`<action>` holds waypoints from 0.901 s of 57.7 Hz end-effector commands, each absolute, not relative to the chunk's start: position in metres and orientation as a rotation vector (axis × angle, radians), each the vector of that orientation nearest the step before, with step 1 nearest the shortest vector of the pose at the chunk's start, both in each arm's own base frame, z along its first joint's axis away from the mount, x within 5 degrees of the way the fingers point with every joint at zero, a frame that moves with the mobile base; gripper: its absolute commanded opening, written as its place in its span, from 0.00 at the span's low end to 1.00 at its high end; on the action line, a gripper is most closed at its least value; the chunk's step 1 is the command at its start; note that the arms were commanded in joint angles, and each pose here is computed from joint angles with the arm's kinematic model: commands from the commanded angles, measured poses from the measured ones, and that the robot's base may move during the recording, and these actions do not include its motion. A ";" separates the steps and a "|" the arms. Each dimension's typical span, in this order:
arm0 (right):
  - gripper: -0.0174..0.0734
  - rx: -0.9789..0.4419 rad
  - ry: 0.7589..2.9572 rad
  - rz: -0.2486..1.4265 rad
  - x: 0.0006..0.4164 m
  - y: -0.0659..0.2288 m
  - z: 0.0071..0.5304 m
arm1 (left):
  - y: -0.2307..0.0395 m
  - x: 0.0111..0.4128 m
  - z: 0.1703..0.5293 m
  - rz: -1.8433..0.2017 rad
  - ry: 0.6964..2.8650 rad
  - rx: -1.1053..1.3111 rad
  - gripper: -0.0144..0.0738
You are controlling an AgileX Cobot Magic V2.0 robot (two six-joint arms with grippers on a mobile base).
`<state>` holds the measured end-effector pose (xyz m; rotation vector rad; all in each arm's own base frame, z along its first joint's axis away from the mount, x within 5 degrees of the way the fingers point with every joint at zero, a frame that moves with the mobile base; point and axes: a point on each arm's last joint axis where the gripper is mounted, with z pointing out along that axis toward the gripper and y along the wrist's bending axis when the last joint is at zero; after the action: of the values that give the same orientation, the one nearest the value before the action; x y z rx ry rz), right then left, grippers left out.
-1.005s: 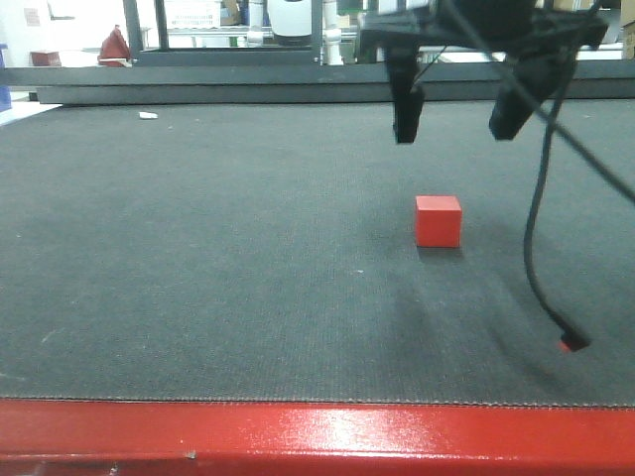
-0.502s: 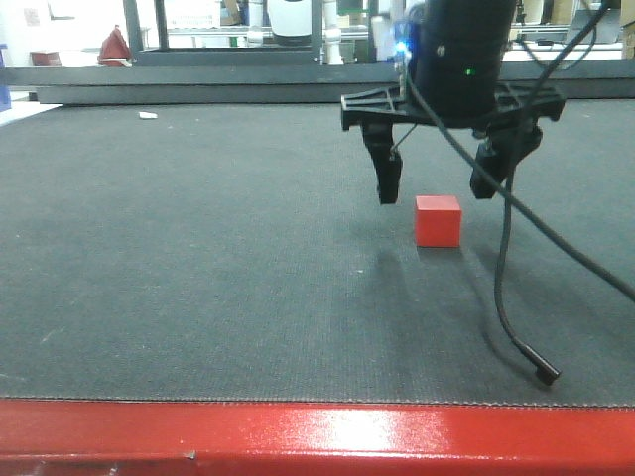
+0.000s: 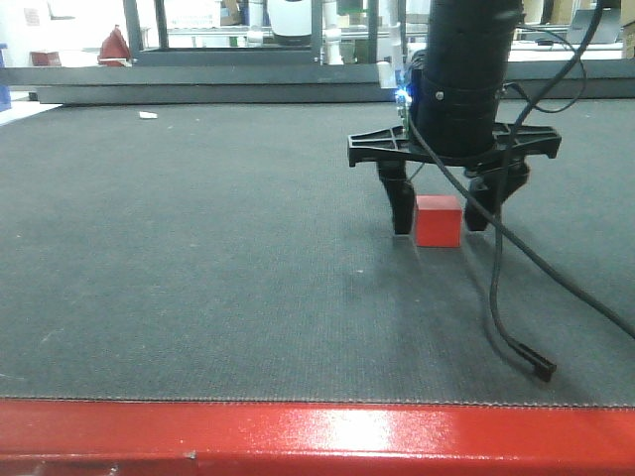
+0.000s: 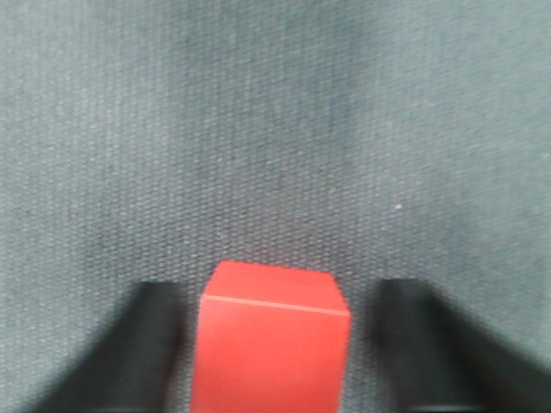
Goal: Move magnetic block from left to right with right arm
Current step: 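Close the right gripper on the red cube and lift it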
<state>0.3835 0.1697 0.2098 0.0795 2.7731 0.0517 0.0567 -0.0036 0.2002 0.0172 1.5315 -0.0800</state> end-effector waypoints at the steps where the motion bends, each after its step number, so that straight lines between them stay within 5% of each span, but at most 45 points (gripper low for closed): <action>1: 0.57 0.078 2.663 0.112 0.387 0.168 0.241 | -0.003 0.056 0.206 -0.084 1.445 0.001 0.02; 10: 0.44 0.086 2.655 0.107 0.390 0.166 0.255 | -0.003 0.056 0.206 -0.084 1.445 0.001 0.02; 25: 0.44 -0.087 2.565 0.080 0.381 0.145 0.302 | -0.003 0.056 0.206 -0.084 1.445 0.001 0.02; 39: 0.44 -0.221 2.487 0.005 0.350 0.099 0.337 | -0.003 0.056 0.206 -0.084 1.445 0.001 0.02; 52: 0.44 -0.161 2.428 -0.043 0.300 0.049 0.340 | -0.003 0.056 0.206 -0.084 1.445 0.001 0.02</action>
<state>0.3228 0.0661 0.3142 -0.1650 2.5726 -0.0377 0.0567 -0.0036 0.2002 0.0172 1.5315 -0.0800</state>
